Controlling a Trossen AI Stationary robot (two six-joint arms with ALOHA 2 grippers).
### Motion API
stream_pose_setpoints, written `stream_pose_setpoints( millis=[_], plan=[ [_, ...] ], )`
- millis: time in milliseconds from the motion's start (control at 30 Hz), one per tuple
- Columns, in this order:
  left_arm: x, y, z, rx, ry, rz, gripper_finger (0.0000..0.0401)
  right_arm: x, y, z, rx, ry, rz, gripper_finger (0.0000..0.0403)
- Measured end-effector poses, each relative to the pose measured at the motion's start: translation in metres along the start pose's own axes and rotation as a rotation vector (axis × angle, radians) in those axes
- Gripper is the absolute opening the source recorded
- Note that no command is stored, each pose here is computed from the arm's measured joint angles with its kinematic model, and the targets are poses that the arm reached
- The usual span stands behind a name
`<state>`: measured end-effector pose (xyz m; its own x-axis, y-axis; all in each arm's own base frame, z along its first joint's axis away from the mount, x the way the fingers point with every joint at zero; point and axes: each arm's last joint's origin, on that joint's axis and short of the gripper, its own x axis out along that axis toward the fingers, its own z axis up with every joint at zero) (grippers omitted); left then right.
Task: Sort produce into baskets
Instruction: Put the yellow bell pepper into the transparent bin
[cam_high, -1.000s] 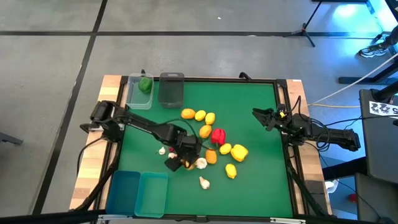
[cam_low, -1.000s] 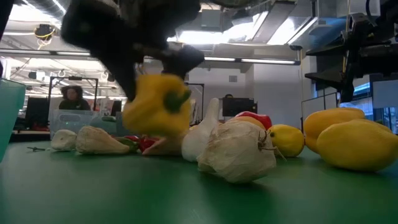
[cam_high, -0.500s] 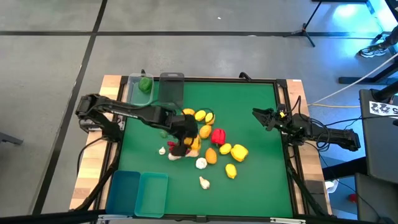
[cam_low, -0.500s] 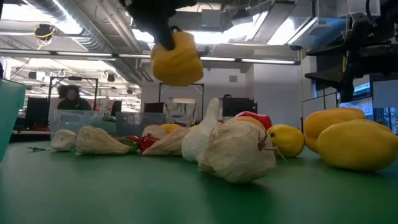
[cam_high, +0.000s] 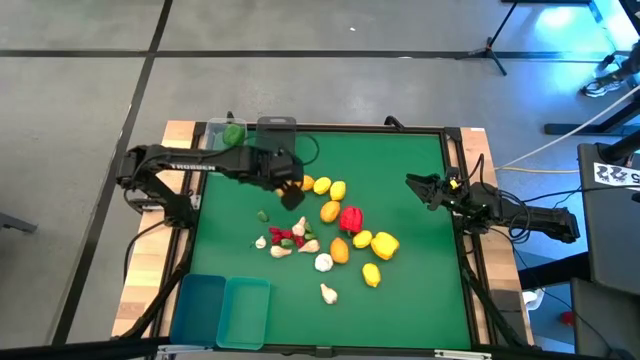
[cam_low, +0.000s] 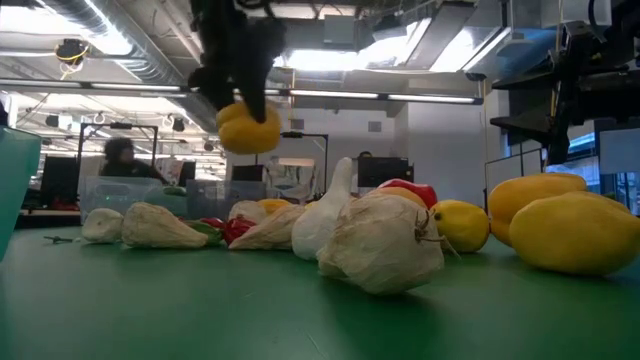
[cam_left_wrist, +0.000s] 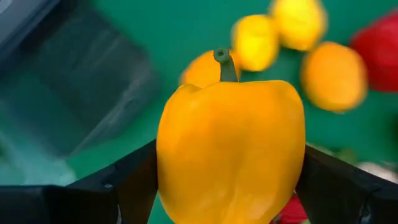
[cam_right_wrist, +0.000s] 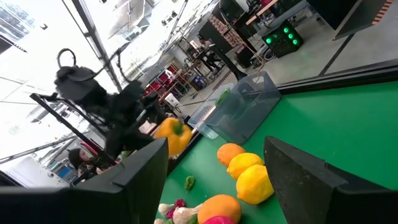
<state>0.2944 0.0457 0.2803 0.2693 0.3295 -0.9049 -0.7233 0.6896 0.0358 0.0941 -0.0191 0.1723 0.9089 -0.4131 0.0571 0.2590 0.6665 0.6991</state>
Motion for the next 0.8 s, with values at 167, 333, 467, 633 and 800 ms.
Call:
stream_pose_setpoints(
  millis=[167, 333, 467, 633, 800],
  plan=[
    [0.004, 0.023, 0.003, -0.117, 0.07, 0.087, 0.0313, 0.0, 0.0, 0.0, 0.0, 0.0, 0.0, 0.0261],
    [-0.002, 0.046, 0.007, -0.174, 0.054, 0.177, 0.0313, 0.0, 0.0, 0.0, -0.001, 0.0, 0.0, 0.0261],
    [-0.014, 0.074, 0.011, -0.265, 0.014, 0.248, 0.0313, 0.0, 0.0, 0.0, -0.002, 0.0, 0.0, 0.0261],
    [-0.03, 0.117, 0.016, -0.412, -0.052, 0.326, 0.0314, 0.0, 0.0, 0.0, -0.006, 0.001, -0.001, 0.0261],
    [-0.033, 0.157, 0.019, -0.527, -0.06, 0.401, 0.0314, 0.0, 0.0, 0.0, -0.006, 0.0, 0.0, 0.0261]
  ],
)
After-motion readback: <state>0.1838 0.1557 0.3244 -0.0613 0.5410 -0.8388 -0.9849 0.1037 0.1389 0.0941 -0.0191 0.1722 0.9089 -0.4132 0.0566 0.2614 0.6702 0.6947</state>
